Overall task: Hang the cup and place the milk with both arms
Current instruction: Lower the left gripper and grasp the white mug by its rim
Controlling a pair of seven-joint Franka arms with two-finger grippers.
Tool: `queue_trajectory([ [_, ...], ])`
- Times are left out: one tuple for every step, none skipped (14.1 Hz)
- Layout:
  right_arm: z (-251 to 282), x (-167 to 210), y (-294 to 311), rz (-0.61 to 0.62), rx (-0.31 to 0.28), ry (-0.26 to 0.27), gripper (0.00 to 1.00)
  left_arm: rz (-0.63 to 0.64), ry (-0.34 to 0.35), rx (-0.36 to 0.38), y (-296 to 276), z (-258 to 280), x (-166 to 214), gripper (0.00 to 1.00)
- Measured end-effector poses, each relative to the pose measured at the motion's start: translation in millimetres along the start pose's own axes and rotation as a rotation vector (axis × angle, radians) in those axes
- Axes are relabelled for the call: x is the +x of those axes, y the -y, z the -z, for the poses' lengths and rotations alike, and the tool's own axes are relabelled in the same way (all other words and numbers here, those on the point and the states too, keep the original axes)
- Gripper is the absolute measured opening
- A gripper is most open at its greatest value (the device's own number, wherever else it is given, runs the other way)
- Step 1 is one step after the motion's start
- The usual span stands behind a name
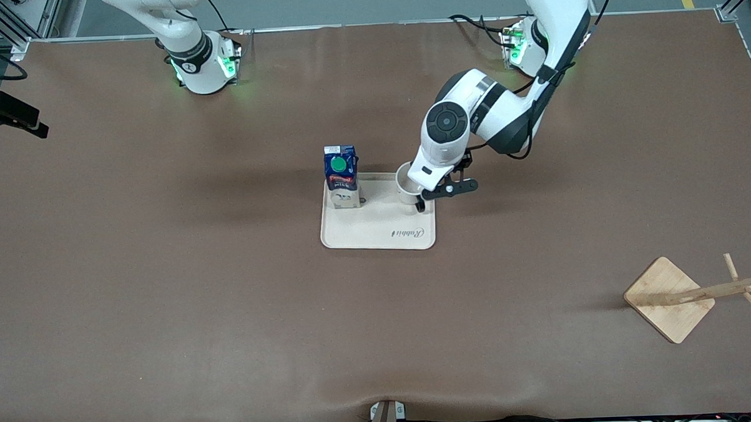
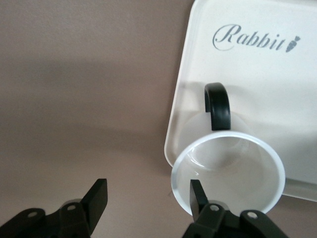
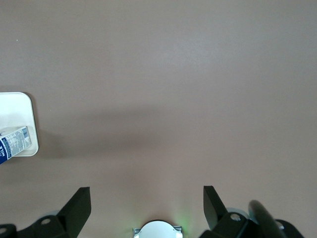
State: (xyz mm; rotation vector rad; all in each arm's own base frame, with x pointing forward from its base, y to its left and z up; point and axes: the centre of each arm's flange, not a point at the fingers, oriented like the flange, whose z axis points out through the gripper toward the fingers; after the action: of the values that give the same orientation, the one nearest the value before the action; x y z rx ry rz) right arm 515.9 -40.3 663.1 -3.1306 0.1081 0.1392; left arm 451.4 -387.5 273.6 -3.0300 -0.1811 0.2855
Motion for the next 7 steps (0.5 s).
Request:
queue_trajectory([
  [0, 0, 0, 0.000, 0.000, 0.000, 1.00, -0.001, -0.002, -0.005, -1, -3, 1, 0.71],
  [0, 0, 0, 0.000, 0.000, 0.000, 1.00, -0.001, -0.004, -0.012, -3, -6, 2, 0.71],
  [0, 0, 0, 0.000, 0.000, 0.000, 1.00, 0.000, -0.006, -0.019, -4, -12, 4, 0.70],
  [0, 0, 0, 0.000, 0.000, 0.000, 1.00, 0.000, -0.002, -0.020, -6, -18, 5, 0.69],
  [0, 0, 0, 0.000, 0.000, 0.000, 1.00, -0.001, 0.004, -0.019, -7, -25, 6, 0.63],
  [0, 0, 0, 0.000, 0.000, 0.000, 1.00, -0.001, 0.008, -0.020, -8, -32, 6, 0.59],
  [0, 0, 0, 0.000, 0.000, 0.000, 1.00, -0.002, 0.011, -0.022, -9, -38, 7, 0.59],
])
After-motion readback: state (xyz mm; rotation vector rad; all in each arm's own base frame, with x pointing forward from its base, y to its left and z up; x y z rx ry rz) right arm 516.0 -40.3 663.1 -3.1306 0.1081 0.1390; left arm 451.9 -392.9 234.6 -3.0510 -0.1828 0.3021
